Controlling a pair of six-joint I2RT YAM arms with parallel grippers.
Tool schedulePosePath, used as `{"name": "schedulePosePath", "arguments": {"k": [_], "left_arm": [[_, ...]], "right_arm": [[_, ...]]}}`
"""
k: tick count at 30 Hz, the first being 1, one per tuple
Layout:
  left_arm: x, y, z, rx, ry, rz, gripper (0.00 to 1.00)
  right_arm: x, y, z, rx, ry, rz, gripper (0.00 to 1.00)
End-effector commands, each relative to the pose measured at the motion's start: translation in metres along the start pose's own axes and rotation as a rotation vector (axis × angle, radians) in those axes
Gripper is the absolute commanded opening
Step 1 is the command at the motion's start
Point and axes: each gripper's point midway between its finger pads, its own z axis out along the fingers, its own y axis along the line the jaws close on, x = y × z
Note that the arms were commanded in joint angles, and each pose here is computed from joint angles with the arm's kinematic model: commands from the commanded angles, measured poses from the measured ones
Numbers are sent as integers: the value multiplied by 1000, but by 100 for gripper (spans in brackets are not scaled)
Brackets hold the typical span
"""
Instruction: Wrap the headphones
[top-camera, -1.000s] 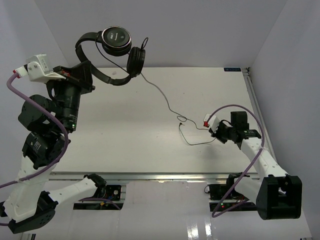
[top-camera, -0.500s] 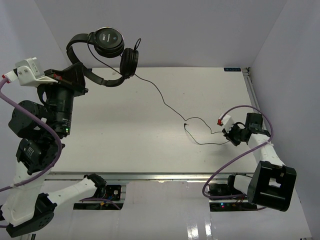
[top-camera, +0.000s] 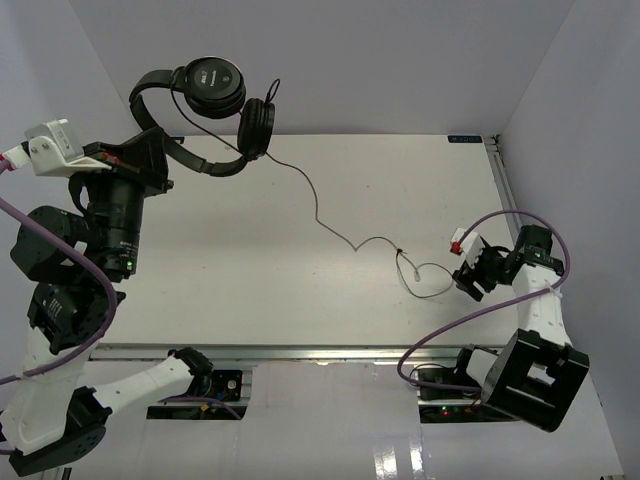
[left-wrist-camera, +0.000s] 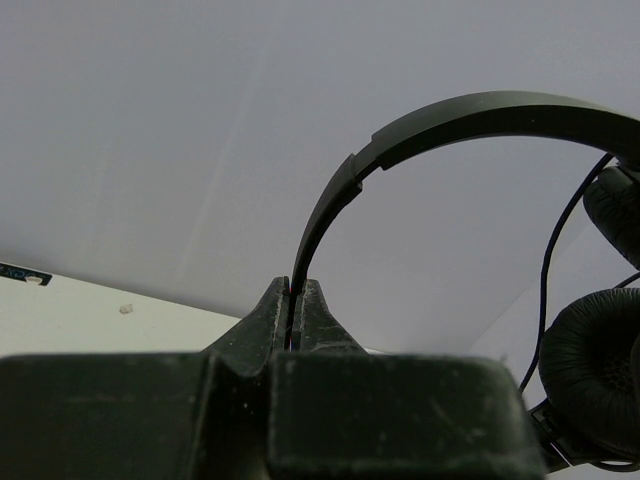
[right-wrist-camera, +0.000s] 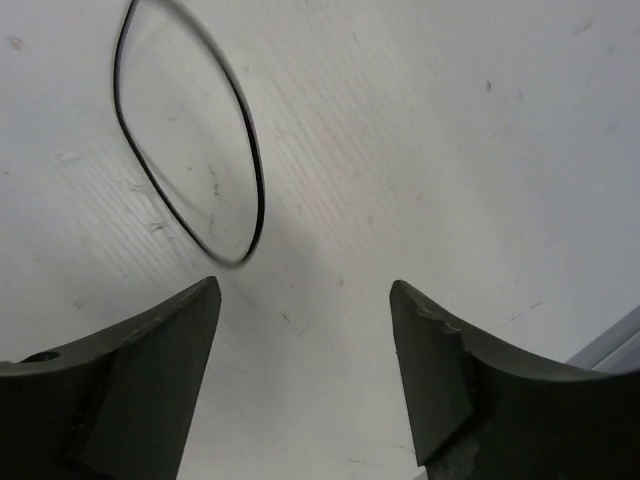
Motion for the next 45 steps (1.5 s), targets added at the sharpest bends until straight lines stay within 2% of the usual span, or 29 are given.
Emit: {"name": "schedulePosePath", "arguments": {"k": [1, 4, 9, 12, 14, 17, 18, 20, 26, 32, 37, 39, 45], "left_arm": [[11, -18, 5, 61, 29, -62, 0], [23, -23, 8, 78, 61, -69, 0], [43, -30, 10, 100, 112, -79, 0], [51, -32, 10, 107, 131, -85, 0], [54, -32, 10, 106, 139, -86, 0], [57, -33, 10, 112, 153, -90, 0], [57, -34, 10, 112, 156, -93, 0], [57, -33, 9, 109, 166, -95, 0], [63, -32, 6, 101, 194, -114, 0], [71, -34, 7, 98, 219, -116, 0], [74, -38, 11, 99, 234, -122, 0], [75, -39, 13, 98, 238, -121, 0], [74, -41, 12, 103, 242, -134, 0]], "right_arm": [[-87, 19, -44, -88, -290, -224, 80], [-128, 26, -66, -118, -401, -317, 86], [-188, 45, -80, -222, -532, -376, 88], [-230, 66, -71, -291, -588, -358, 91], [-252, 66, -61, -236, -605, -317, 94], [-297, 102, -53, -277, -690, -375, 98], [-310, 120, -51, -336, -706, -354, 98], [-332, 129, -46, -382, -738, -311, 97], [-403, 122, -31, -417, -831, -179, 93], [-438, 121, -4, -482, -863, -150, 91], [-437, 171, 16, -701, -878, -266, 90], [-432, 185, 30, -727, -861, -289, 91], [-439, 173, 69, -536, -844, -321, 92]]}}
